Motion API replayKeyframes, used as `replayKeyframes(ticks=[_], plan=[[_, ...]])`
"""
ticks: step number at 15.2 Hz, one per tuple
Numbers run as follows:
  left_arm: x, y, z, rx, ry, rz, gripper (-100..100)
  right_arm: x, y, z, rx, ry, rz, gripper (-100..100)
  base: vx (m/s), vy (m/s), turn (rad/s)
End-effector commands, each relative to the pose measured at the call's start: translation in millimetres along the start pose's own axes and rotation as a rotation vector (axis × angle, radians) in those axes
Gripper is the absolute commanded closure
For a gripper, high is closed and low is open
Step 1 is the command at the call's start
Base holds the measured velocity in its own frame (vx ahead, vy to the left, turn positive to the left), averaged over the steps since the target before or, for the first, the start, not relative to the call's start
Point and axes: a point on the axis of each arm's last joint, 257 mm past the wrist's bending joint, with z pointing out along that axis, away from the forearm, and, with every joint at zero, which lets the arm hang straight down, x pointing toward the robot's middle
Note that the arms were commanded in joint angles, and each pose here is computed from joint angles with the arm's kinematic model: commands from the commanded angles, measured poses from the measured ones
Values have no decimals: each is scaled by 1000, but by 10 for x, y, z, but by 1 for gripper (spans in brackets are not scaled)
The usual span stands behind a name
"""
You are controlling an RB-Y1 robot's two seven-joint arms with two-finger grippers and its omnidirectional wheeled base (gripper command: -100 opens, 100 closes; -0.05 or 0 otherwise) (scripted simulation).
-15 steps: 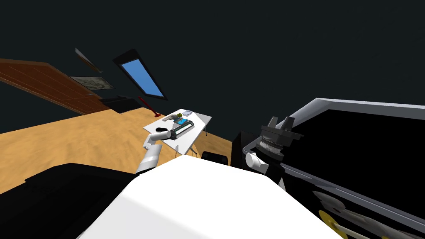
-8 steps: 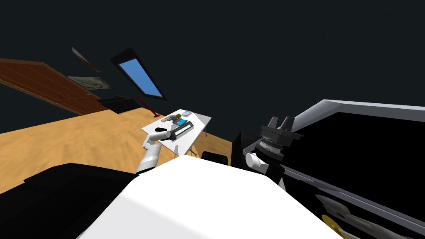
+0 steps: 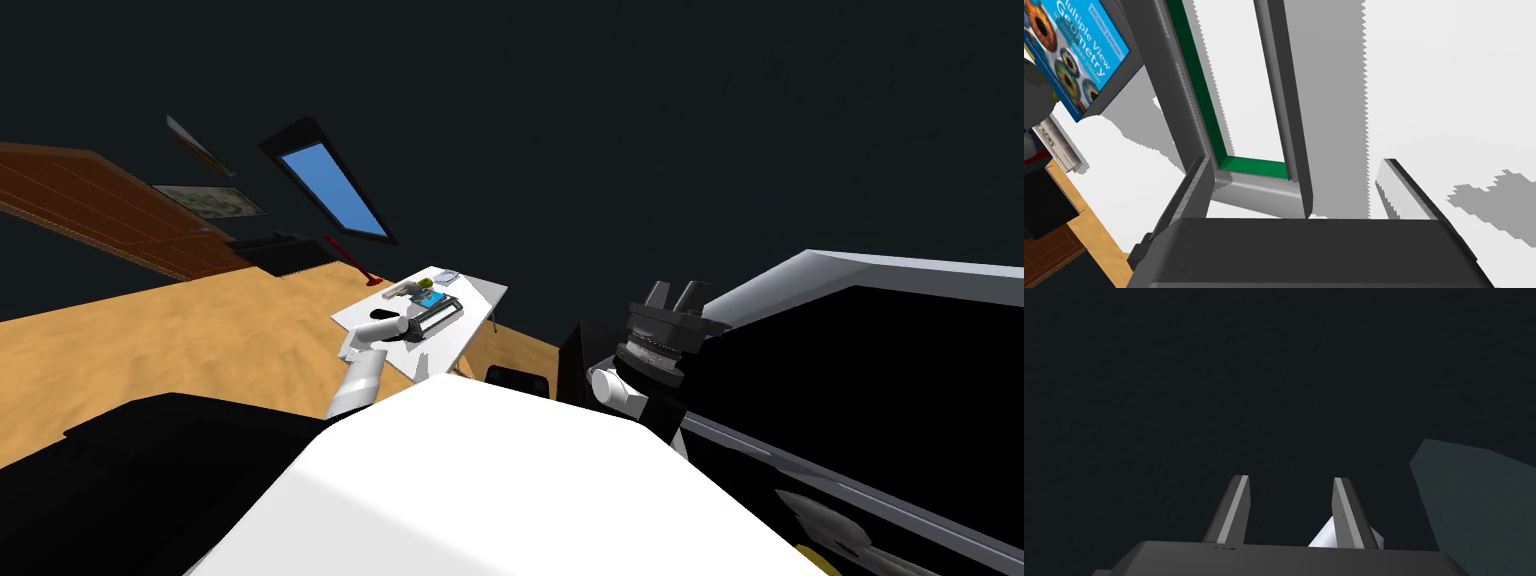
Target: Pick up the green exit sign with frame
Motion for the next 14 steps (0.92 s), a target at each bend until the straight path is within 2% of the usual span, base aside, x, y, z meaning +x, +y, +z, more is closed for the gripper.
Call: replayKeyframes(ticks=[1, 8, 10, 14], plan=[[-64, 77, 9, -27, -5, -29, -100, 0, 0, 0, 0, 0, 0, 0, 146, -3, -18], [-206, 316, -12, -108, -21, -116, -100, 0, 0, 0, 0, 0, 0, 0, 142, -5, -22], [-234, 367, -19, -125, -24, -134, -100, 0, 0, 0, 0, 0, 0, 0, 81, -9, -37], [-234, 367, -19, -125, -24, -134, -100, 0, 0, 1, 0, 0, 0, 0, 40, -4, -15]])
